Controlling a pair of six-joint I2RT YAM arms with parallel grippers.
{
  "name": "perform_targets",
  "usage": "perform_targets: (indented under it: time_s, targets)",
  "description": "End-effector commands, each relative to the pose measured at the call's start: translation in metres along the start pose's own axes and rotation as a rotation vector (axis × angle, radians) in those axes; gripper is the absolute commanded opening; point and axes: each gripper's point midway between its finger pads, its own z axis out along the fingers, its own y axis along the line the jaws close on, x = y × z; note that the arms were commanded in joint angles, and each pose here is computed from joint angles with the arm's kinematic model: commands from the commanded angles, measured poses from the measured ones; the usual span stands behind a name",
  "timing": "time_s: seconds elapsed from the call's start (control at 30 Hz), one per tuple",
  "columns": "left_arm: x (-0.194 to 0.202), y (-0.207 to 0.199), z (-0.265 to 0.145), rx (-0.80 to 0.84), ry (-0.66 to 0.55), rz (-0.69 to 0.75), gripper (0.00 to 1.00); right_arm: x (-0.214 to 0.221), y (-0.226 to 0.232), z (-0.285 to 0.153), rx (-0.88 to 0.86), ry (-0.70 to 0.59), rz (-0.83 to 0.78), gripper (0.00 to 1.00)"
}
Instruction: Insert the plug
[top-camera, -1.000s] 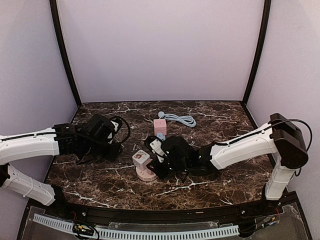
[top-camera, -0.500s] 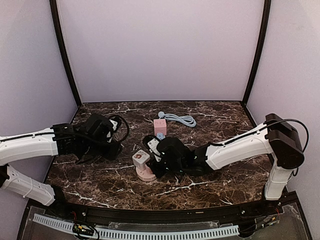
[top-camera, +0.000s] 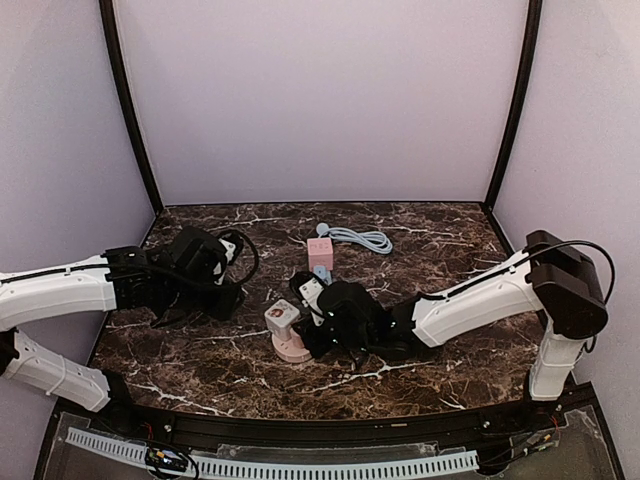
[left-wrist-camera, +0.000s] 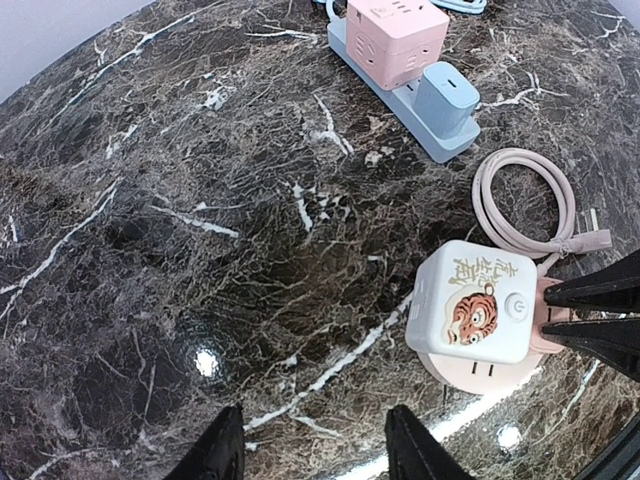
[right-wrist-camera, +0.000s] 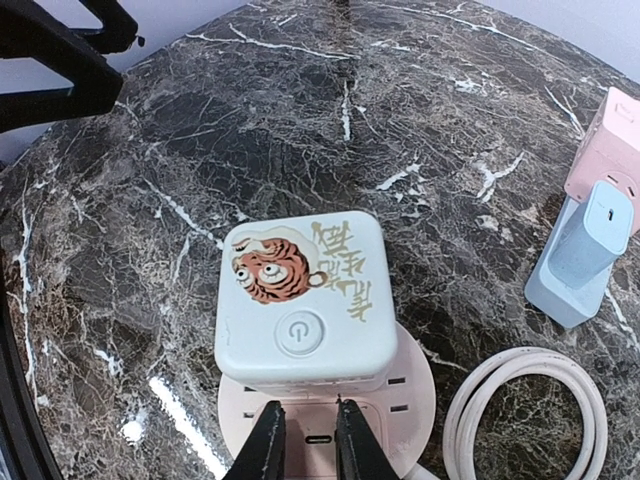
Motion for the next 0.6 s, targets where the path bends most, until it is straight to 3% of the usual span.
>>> perform_targets:
  time_s: [0.0,0.2,0.37,0.57]
  targets:
    - [-0.006,-0.001,-0.002,0.006,-0.003,-0.001,0.48,0.103,-0.016,0.005,0.044,0.278,-0.037,0.17]
    - [-0.014,-0.004,-0.002,0.011,-0.001,-0.002,0.52,0.131,-0.016,0.005,0.037,0.323,-0.031,0.16]
    - [-0.02,-0.006,0.002,0.003,0.006,0.0,0.74,0.151,-0.017,0.0,0.041,0.356,-0.034,0.16]
    - [-0.026,-0.006,0.003,-0.009,0.003,-0.001,0.84,0.169,-0.023,-0.002,0.048,0.372,-0.031,0.15]
